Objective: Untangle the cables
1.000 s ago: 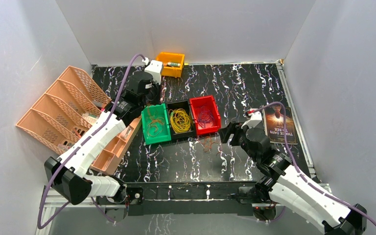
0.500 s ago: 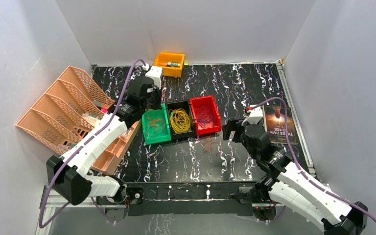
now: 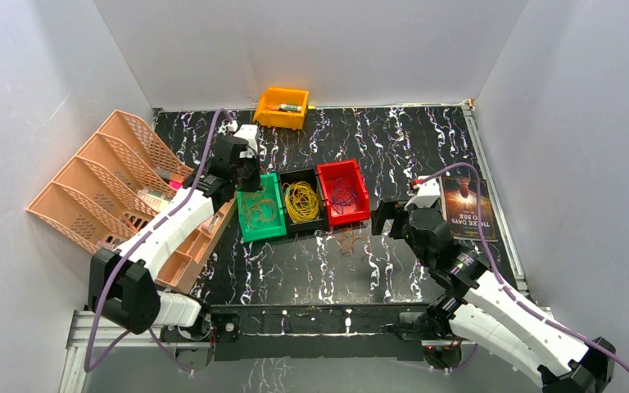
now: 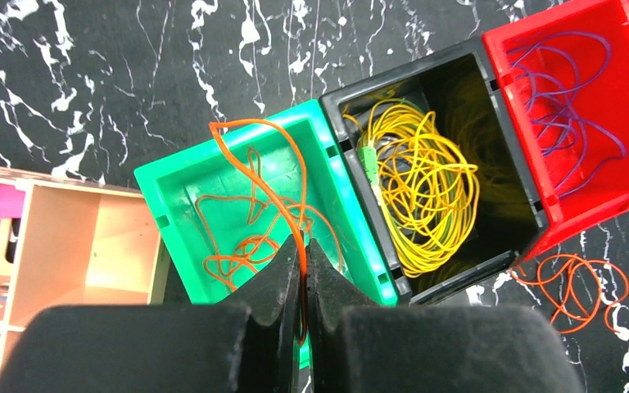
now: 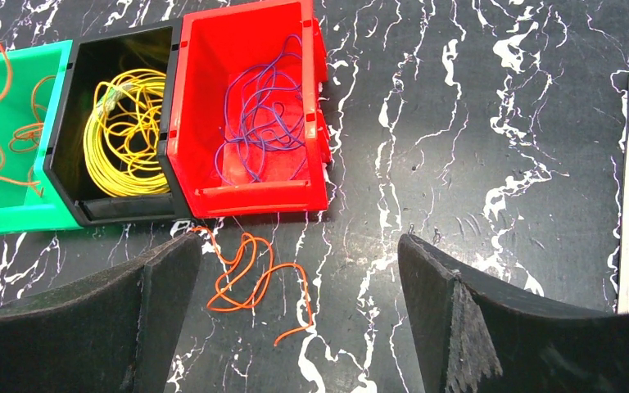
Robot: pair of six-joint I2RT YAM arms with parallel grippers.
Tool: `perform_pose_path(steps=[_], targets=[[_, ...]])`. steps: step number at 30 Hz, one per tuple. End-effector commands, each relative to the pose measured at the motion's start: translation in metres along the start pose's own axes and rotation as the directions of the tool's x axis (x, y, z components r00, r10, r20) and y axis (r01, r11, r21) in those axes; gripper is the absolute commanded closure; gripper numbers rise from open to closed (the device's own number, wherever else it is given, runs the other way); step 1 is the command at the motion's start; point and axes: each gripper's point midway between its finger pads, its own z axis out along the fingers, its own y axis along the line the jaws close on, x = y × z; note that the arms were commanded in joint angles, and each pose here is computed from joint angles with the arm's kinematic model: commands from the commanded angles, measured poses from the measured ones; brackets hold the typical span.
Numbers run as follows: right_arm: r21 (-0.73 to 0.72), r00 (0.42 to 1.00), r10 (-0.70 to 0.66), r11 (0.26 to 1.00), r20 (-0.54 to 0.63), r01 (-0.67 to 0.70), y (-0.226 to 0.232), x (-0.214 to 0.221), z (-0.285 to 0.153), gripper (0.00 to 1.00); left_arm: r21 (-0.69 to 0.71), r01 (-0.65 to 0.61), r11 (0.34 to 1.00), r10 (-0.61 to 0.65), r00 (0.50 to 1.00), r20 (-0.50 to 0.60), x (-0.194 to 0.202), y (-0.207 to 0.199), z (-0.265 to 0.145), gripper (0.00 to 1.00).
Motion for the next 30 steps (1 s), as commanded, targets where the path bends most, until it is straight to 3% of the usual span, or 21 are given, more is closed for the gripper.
perform_pose_path(steps=[1, 19, 30], targets=[[-0.025, 0.998, 0.032, 0.999, 0.046, -0.03, 0.008, -0.019, -0.003, 0.02, 0.029, 0.042, 0.999, -0.042, 0.999, -0.025, 0.009, 0.002, 0.012, 1.0], [-0.066, 0.999, 0.039, 0.997, -0.021, -0.04, 0.015, 0.003, 0.002, 0.02, -0.012, 0.083, 0.997, -0.083, 0.961, -0.264, 0.063, 0.017, 0.081, 1.0], [-0.078, 0.999, 0.043, 0.996, -0.032, -0.045, 0.018, 0.006, 0.003, 0.01, -0.022, 0.062, 0.998, -0.065, 0.98, -0.191, 0.038, 0.02, 0.064, 0.89]])
